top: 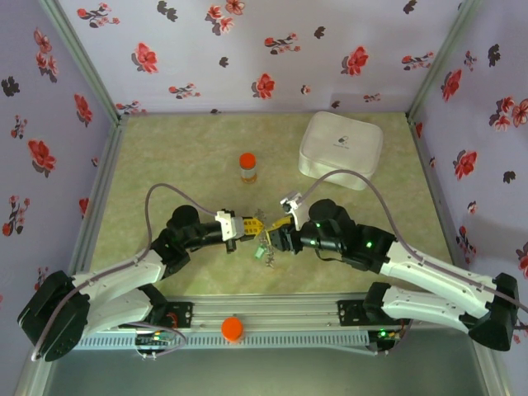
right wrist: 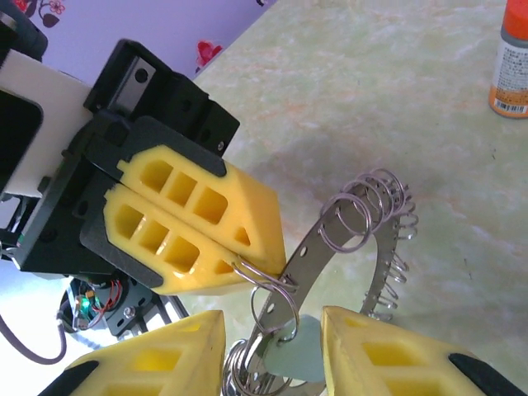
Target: Put the keys on the keyring
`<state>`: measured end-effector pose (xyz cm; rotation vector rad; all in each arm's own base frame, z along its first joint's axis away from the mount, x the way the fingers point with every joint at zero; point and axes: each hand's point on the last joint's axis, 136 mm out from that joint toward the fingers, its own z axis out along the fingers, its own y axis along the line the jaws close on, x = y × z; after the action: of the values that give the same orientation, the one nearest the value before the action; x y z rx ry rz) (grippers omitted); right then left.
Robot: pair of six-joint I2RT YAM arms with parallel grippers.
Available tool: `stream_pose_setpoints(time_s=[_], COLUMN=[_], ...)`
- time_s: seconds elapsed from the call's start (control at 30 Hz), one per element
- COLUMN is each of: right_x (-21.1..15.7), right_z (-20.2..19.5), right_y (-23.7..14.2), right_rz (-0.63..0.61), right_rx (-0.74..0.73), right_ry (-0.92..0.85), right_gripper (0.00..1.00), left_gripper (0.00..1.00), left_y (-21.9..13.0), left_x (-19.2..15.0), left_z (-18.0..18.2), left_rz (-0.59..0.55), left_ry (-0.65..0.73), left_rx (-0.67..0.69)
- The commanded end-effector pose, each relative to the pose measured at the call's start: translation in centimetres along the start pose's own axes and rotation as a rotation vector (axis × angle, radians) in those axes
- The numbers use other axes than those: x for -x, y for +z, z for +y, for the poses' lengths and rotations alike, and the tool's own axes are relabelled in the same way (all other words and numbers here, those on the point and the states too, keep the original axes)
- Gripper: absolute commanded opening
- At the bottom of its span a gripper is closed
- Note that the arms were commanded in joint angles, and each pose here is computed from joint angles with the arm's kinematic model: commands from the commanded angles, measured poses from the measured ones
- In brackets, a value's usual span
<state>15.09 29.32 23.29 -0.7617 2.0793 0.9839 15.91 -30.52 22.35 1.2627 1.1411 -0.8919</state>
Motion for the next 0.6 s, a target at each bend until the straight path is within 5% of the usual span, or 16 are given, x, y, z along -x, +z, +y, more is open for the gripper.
stream_pose_setpoints(time_s=[0.0, 0.57], right_x=[1.2, 0.3], right_z=[0.0, 0.6], right_y=[0.0, -0.2], right_rz=[-0.044, 0.012], right_rx=[0.004, 0.103], right_ry=[-0.018, -0.009], right_gripper=[0.35, 0.21], left_gripper=[0.00, 0.00], left_y=[-0.1, -0.2], left_x=[2.2, 2.5], left_z=[-0.1, -0.3], left_rz=[-0.076, -0.090], left_ry=[0.028, 0.020], left_rx=[-0.010, -0.023])
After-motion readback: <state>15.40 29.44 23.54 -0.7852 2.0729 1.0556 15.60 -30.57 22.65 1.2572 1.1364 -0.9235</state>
